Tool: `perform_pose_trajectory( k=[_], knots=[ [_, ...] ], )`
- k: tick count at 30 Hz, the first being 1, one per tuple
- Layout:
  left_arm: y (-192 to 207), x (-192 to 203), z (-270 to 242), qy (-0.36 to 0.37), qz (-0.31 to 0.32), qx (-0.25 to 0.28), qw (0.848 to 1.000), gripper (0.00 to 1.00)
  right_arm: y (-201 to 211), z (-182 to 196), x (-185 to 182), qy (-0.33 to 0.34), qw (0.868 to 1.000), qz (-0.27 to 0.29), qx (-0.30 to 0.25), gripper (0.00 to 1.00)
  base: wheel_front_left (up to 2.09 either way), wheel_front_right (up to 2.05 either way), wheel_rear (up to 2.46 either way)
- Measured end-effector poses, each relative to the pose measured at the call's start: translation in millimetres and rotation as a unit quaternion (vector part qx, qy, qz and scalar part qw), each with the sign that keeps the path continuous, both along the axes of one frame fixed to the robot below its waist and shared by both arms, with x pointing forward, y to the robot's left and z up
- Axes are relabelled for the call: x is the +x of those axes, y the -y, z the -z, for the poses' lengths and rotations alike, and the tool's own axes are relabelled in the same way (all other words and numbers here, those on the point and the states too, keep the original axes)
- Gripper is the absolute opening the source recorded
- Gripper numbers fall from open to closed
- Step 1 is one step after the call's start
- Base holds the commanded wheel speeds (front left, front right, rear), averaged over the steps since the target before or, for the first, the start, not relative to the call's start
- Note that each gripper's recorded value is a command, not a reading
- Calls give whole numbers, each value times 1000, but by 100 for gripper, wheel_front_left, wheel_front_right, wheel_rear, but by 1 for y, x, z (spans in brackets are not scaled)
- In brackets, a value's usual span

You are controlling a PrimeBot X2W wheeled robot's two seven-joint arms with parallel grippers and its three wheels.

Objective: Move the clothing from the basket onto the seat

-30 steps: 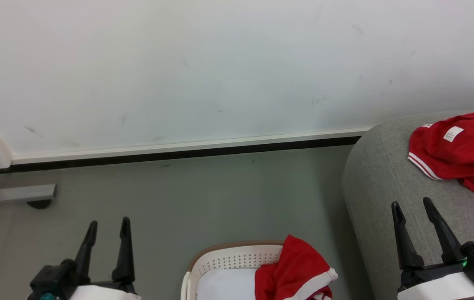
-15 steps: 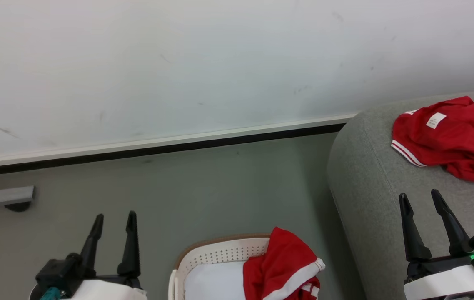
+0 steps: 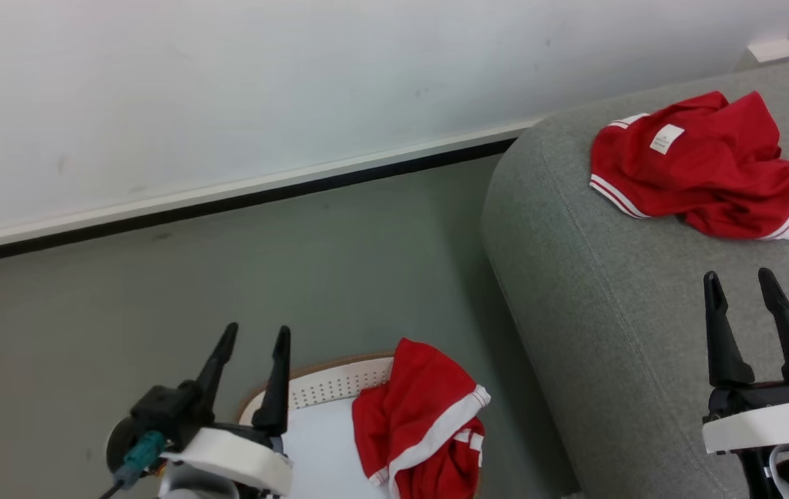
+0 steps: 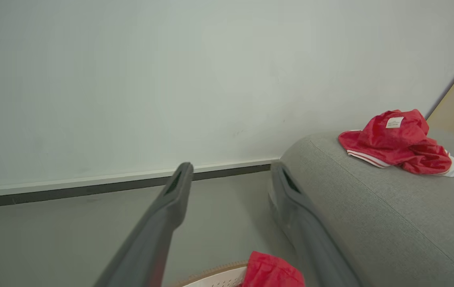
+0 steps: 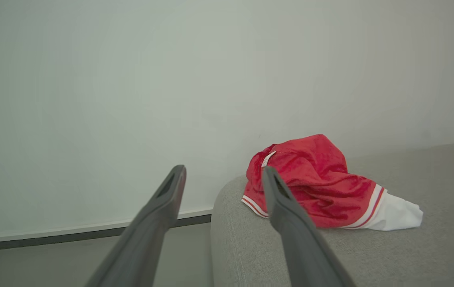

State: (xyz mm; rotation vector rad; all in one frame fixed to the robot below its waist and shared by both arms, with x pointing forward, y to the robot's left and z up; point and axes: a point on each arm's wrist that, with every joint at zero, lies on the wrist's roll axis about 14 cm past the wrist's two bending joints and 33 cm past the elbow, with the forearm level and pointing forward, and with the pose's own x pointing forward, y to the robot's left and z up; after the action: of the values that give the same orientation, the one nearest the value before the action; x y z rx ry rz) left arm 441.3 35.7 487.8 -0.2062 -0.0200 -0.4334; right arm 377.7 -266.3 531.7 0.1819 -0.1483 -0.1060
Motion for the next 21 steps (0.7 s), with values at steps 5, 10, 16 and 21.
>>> perform_pose_trajectory(
  k=[5, 10, 16, 21],
  knots=[
    [41, 1, 32, -38, 65, 17, 997, 100, 22, 9, -3, -16, 999, 33, 2, 100, 0, 0, 0],
    [76, -7, 70, -79, 136, 48, 986, 100, 39, 15, -3, -27, 998, 58, 1, 100, 0, 0, 0],
    [106, -19, 116, -138, 213, 83, 964, 100, 51, 22, 5, -38, 996, 75, -3, 100, 0, 0, 0],
    [116, -28, 159, -194, 261, 119, 938, 100, 58, 27, 14, -45, 995, 85, -9, 100, 0, 0, 0]
  ],
)
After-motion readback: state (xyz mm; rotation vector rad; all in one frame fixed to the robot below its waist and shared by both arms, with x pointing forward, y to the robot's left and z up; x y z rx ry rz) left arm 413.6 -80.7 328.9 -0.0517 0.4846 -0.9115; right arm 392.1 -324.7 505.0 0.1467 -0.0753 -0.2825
